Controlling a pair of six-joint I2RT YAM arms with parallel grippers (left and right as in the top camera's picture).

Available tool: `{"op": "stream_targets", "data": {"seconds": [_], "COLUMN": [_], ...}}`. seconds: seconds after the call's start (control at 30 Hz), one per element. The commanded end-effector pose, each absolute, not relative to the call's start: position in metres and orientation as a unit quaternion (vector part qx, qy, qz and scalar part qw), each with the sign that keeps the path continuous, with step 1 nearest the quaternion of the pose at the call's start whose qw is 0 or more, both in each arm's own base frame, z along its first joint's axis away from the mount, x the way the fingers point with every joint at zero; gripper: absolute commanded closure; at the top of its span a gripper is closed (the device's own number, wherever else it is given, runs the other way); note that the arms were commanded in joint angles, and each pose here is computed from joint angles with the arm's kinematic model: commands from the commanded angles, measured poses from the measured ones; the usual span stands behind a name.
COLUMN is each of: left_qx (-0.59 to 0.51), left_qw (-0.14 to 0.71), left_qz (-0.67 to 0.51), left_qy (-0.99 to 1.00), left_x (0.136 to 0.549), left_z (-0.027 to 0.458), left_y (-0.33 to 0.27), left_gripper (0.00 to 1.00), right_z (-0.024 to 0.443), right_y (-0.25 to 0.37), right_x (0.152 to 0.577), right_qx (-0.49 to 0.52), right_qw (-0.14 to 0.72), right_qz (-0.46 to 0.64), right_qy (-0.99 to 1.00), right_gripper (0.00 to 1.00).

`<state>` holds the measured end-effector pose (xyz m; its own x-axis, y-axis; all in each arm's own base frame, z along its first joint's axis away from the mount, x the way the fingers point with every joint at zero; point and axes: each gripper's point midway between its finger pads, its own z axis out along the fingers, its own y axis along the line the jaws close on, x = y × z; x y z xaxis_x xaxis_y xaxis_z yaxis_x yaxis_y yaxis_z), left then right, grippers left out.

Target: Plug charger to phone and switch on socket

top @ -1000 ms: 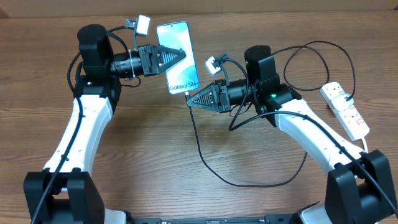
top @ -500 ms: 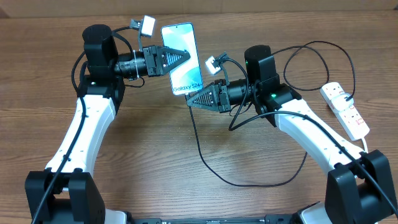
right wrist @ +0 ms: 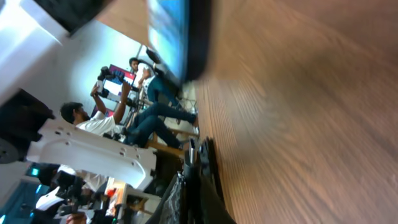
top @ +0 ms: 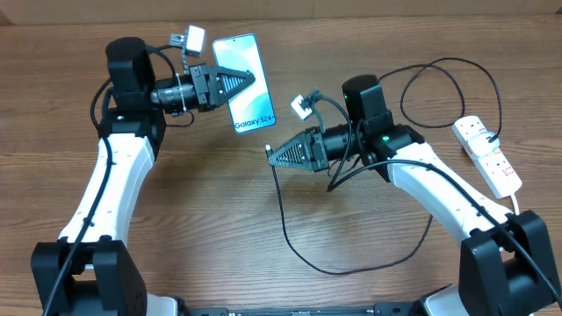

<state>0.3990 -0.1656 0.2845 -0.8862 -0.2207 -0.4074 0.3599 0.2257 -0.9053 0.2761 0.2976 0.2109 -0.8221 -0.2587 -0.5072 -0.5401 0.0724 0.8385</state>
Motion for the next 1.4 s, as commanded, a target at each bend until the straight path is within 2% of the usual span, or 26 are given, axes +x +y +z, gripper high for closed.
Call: {"op": "stream_targets", "data": {"seconds": [0.0,0.17,0.67,1.37], "left_qx": [0.060,0.056,0.074,0.094], "left_qw": [0.233,0.208,0.199,0.214], "left_qz": [-0.618,-0.624,-0.645,-0.651], "left_qy": [0.748,0.751,0.734,0.722], "left_x": [0.402,0.404,0.400,0.401], "left_z": [0.282,0.267,0.278,0.290], "left_y": [-0.178,-0.189,-0.192,-0.193], "left_gripper": [0.96,0.95,0.95,0.96], "right_z": [0.205,0.217,0.223,0.216], "right_y": [0.295,0.295,0.280,0.287], "right_x": [0.270,0.266,0.289,0.305], "right_qx": [-0.297,-0.320,-0.308,-0.278], "right_qw": [0.122,0.129,0.168,0.148], "right_qz": [0.623,0.643,0.639,0.653], "right_qy": [0.713,0.684,0.685,0.688], "right_gripper": [0.96,0.96,0.96,0.96]}}
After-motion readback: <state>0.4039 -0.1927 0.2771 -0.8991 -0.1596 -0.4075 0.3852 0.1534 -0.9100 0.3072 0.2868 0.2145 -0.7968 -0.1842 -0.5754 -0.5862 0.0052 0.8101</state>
